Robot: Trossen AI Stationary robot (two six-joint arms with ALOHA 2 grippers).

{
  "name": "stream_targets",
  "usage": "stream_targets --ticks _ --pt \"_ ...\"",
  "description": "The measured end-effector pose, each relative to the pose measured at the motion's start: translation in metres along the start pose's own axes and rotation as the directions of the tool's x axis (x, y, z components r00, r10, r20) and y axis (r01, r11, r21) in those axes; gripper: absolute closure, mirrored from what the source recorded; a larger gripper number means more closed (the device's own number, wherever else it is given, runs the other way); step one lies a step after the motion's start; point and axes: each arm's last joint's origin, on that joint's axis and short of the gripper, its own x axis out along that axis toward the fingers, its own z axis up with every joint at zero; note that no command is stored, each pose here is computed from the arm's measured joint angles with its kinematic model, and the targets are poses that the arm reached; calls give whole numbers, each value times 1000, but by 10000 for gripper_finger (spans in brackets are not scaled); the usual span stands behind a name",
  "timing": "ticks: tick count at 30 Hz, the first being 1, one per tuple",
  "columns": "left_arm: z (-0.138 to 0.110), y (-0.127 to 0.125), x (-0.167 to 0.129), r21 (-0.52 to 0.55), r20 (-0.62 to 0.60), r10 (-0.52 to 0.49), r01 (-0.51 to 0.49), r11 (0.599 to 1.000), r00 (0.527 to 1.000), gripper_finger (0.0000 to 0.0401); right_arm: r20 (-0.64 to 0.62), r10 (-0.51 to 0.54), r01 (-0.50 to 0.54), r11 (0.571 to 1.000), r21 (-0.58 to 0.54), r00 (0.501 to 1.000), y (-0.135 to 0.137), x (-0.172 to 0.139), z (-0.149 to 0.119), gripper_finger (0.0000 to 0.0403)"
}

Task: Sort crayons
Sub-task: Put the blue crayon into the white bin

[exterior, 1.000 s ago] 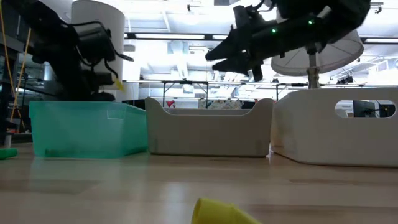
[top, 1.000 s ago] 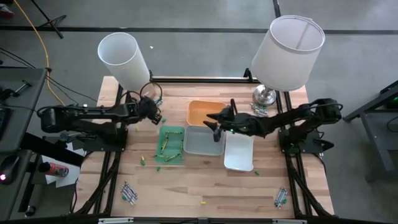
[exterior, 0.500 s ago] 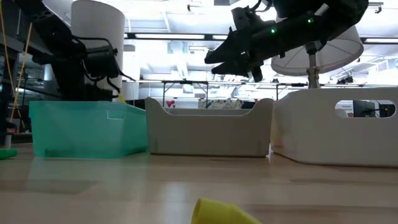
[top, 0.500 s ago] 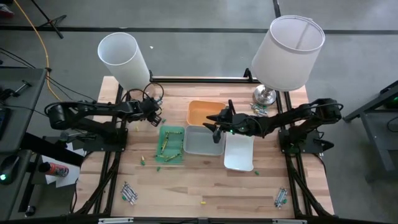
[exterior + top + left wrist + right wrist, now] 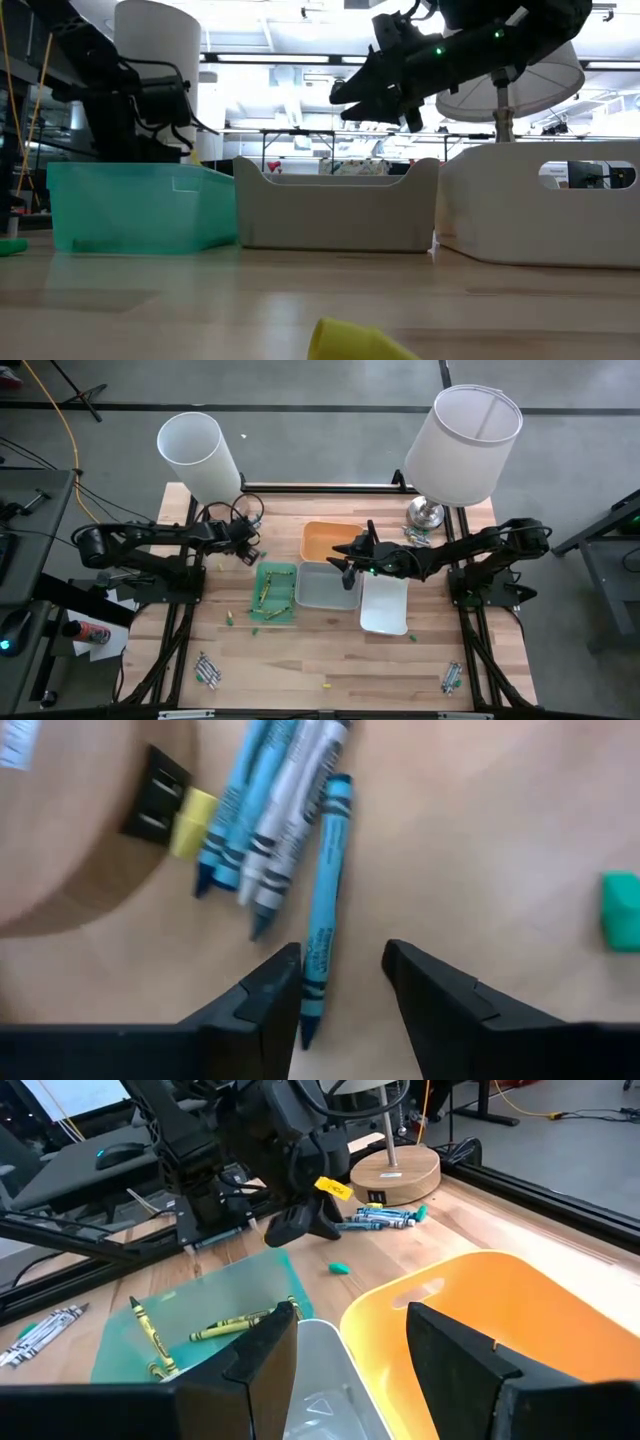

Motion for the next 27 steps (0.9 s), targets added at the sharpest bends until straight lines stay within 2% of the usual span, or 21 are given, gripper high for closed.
stream_targets --ticks 5,11,18,27 --pt "-2 -1 0 6 -34 -35 35 999 999 278 0 0 0 1000 0 1000 0 0 0 219" --pt "-2 0 0 25 -27 -23 23 999 999 311 0 0 0 1000 0 1000 0 0 0 219" --pt "-2 0 0 40 -25 -17 18 999 1000 391 0 0 0 1000 0 1000 0 0 0 219" --pt "1 -1 -3 40 -14 -13 13 999 1000 398 0 -1 1 1000 -4 1000 0 0 0 219"
